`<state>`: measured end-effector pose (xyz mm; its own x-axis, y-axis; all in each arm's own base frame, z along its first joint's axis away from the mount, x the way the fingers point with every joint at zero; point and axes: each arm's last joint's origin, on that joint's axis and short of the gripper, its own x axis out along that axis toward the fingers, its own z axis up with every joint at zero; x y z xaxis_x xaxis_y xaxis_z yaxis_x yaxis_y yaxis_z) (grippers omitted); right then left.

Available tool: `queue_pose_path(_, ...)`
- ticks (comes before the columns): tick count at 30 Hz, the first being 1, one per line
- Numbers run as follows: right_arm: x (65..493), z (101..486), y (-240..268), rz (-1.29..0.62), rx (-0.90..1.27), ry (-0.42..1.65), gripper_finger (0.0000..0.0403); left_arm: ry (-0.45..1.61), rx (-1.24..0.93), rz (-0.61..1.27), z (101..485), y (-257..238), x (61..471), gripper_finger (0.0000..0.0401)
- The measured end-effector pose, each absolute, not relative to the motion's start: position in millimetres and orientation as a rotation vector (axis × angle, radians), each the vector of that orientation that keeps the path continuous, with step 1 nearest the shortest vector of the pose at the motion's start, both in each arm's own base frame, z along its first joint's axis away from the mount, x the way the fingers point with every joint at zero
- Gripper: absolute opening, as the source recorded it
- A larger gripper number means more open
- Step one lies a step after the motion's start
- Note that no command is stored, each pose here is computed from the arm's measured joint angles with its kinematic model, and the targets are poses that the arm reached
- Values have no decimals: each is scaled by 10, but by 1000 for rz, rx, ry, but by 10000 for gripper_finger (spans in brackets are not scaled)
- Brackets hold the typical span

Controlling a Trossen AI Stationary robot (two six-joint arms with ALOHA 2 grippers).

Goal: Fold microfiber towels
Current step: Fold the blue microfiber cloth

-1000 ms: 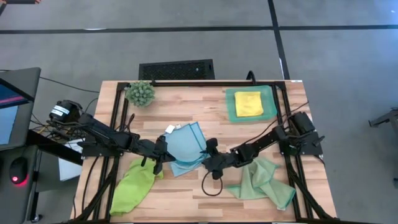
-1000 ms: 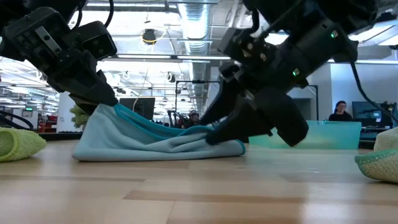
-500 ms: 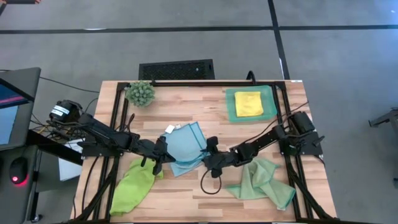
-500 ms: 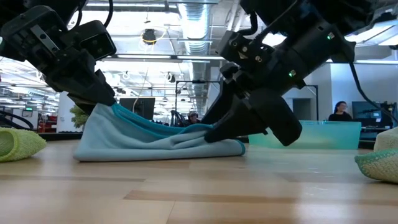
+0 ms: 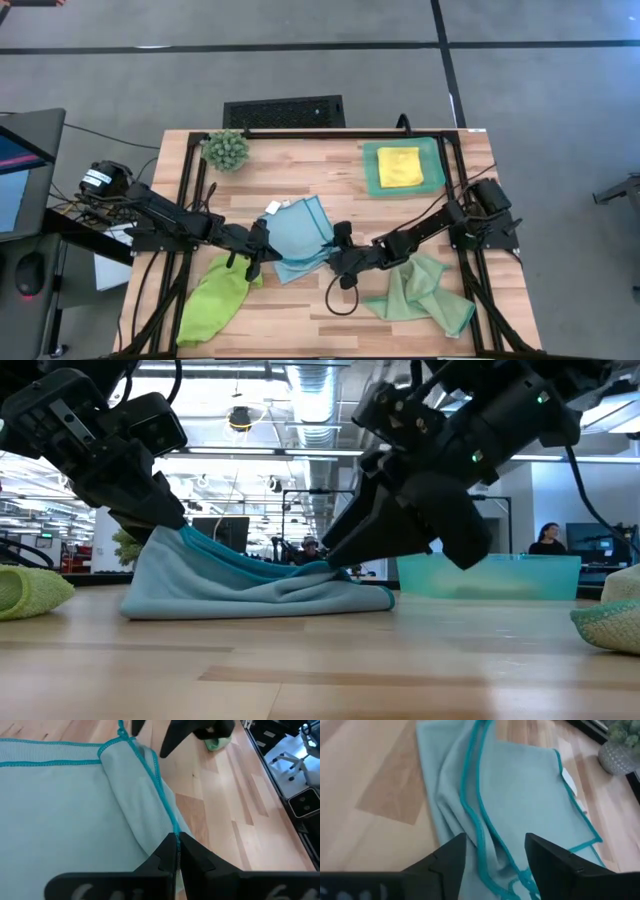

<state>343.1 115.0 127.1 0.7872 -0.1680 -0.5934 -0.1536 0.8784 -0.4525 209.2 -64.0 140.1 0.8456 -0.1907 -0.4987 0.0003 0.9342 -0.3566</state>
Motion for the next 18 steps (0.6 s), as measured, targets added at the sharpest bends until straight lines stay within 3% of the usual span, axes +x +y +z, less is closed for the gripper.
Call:
queue_pose_path(5, 3443, 1259, 1111, -17, -503, 679, 245, 546, -358, -106, 1411, -642, 2097, 0)
queue_pose_path(18, 3472, 1224, 924, -37, -461, 733, 245, 551, -363, -122, 1411, -646, 2096, 0)
